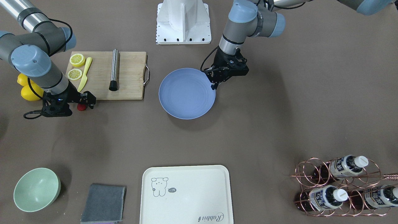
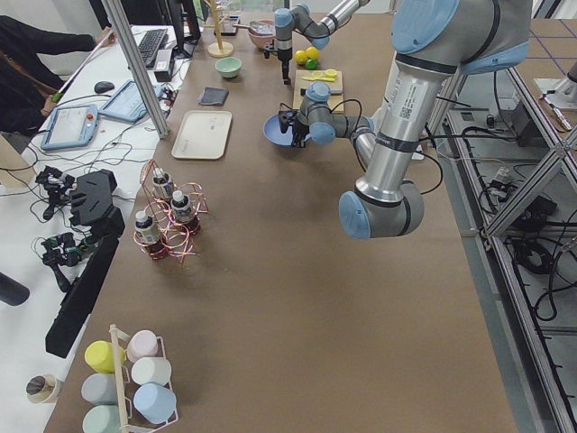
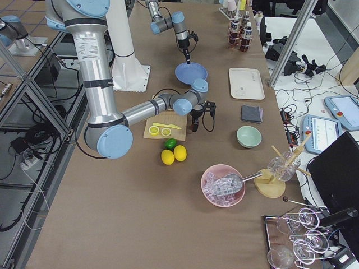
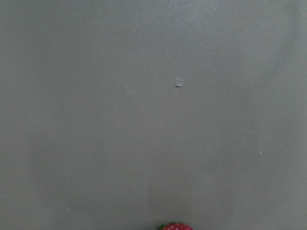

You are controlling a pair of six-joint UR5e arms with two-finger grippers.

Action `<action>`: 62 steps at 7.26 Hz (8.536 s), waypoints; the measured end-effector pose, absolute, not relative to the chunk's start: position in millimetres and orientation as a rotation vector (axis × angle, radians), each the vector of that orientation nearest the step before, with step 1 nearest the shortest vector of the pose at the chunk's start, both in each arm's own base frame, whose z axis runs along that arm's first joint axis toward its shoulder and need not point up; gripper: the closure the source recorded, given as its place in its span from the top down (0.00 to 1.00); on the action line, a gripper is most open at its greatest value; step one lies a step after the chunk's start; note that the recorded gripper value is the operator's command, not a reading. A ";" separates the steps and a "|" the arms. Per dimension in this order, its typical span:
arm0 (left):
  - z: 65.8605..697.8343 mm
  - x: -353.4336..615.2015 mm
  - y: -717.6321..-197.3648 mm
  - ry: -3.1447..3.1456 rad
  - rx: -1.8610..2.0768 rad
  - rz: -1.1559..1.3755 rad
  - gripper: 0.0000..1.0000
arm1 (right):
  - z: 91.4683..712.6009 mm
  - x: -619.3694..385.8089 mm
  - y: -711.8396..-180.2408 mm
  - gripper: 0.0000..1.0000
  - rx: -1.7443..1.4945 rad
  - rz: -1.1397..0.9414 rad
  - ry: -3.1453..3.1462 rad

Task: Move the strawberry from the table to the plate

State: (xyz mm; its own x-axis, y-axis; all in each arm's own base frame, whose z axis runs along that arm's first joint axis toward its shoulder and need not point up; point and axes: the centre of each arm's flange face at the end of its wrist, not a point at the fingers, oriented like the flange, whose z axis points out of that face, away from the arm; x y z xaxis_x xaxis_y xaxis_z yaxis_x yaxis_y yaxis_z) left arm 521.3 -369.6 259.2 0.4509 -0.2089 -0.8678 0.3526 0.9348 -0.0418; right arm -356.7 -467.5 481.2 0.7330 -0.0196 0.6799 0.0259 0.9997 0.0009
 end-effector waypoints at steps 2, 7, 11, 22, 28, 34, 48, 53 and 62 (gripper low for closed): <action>258.8 521.4 -369.1 1.049 0.151 -0.349 0.00 | 481.8 -359.1 -465.8 0.01 -0.011 -0.024 -0.745; 259.0 515.5 -370.7 1.049 0.194 -0.371 0.98 | 465.1 -358.0 -463.0 0.00 0.007 -0.032 -0.771; 264.7 485.6 -389.9 0.996 0.293 -0.287 0.98 | 387.9 -334.6 -488.8 0.00 0.045 -0.020 -0.881; 397.2 274.6 -529.1 0.819 0.303 0.063 0.98 | 174.5 -582.7 -431.0 0.00 0.053 0.058 -0.820; 466.1 159.3 -531.9 0.817 0.278 0.132 0.98 | 191.8 -636.8 -414.9 0.99 0.072 0.061 -0.839; 474.1 127.4 -527.7 0.826 0.273 0.088 0.98 | 173.5 -556.2 -449.5 1.00 0.017 0.116 -0.864; 588.3 -81.0 -495.5 0.694 0.183 0.182 0.98 | 611.1 75.2 -500.6 1.00 -0.018 -0.143 -0.710; 601.9 -80.8 -485.7 0.696 0.159 0.173 0.98 | 618.8 87.8 -492.2 1.00 -0.017 -0.116 -0.711; 604.0 -80.2 -486.3 0.696 0.154 0.172 0.98 | 616.3 93.8 -492.6 1.00 -0.009 -0.104 -0.710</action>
State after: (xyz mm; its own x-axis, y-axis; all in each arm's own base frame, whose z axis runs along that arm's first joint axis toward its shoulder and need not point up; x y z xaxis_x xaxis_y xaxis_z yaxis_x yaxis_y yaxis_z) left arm -80.2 -486.3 604.0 0.7545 0.2079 -0.6225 -0.1055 0.9746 0.1976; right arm 93.8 -492.6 616.3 0.7534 -0.0924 0.6510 0.0982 0.9948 0.0276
